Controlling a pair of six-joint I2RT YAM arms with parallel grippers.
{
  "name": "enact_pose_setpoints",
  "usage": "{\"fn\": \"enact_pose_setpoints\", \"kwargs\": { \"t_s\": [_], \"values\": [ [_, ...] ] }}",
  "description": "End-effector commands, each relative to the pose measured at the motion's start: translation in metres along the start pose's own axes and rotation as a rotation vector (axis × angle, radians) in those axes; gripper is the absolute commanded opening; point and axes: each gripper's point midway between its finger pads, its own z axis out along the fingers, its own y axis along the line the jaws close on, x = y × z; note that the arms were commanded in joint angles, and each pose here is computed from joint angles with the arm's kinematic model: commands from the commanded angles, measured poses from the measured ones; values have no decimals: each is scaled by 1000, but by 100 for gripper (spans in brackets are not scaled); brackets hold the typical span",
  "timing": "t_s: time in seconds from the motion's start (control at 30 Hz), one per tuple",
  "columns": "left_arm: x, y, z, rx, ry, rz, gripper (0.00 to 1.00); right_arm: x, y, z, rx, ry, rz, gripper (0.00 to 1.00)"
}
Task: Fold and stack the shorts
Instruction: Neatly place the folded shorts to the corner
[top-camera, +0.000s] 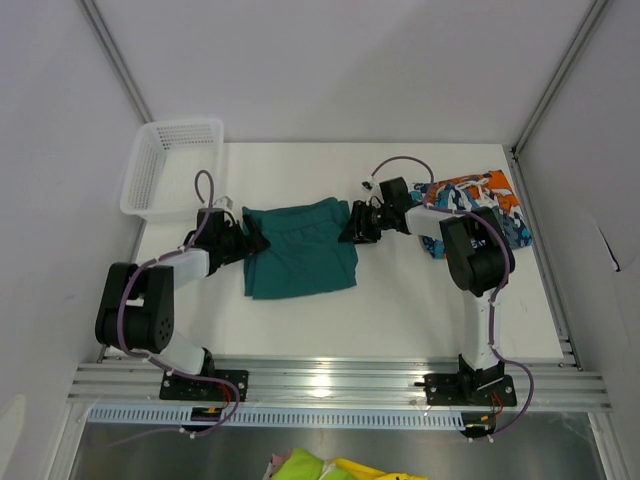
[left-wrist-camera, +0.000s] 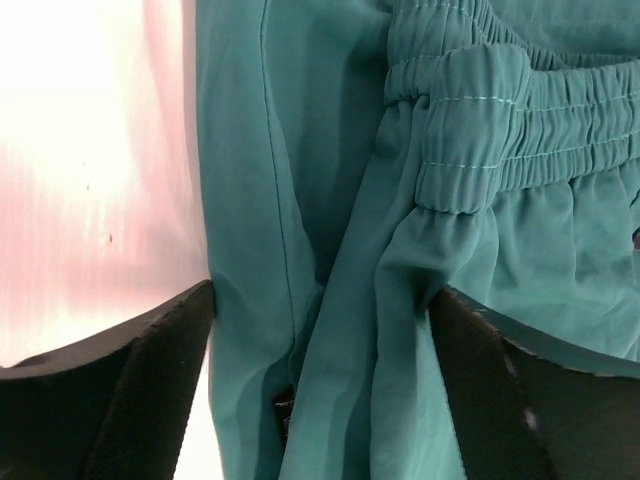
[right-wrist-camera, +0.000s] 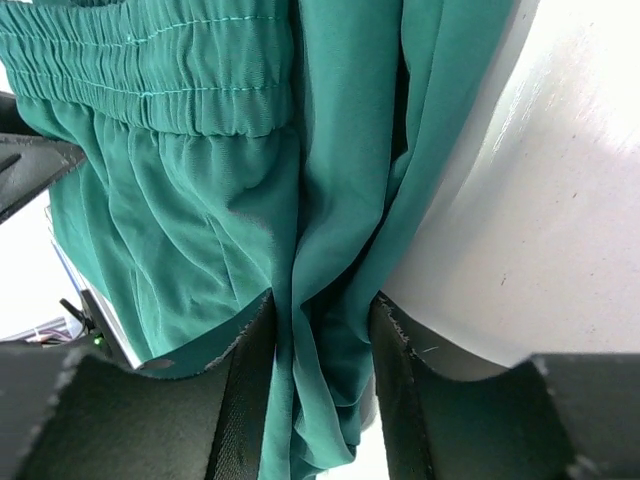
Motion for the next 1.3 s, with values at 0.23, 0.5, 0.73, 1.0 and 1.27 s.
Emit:
{"fn": "enact_pose_setpoints", "kwargs": {
  "t_s": [0.23,0.5,0.73,1.0,1.27],
  "values": [
    [9,-5,9,35,65,11,50,9,1,6,-11,15,-18,40],
    [11,-11,14,12,80,54,25,5,8,4,13,-10,-34,22],
    [14,-30,13,19,73,100,0,4,9,0,80,-24,-39,0],
    [-2,-87,-8,2,40,160,0,-27,-12,-44,314,-112,-43,0],
    [3,-134,0,-91,58,213,0,-39,15,-73,391,-141,-98,0]
  ]
}}
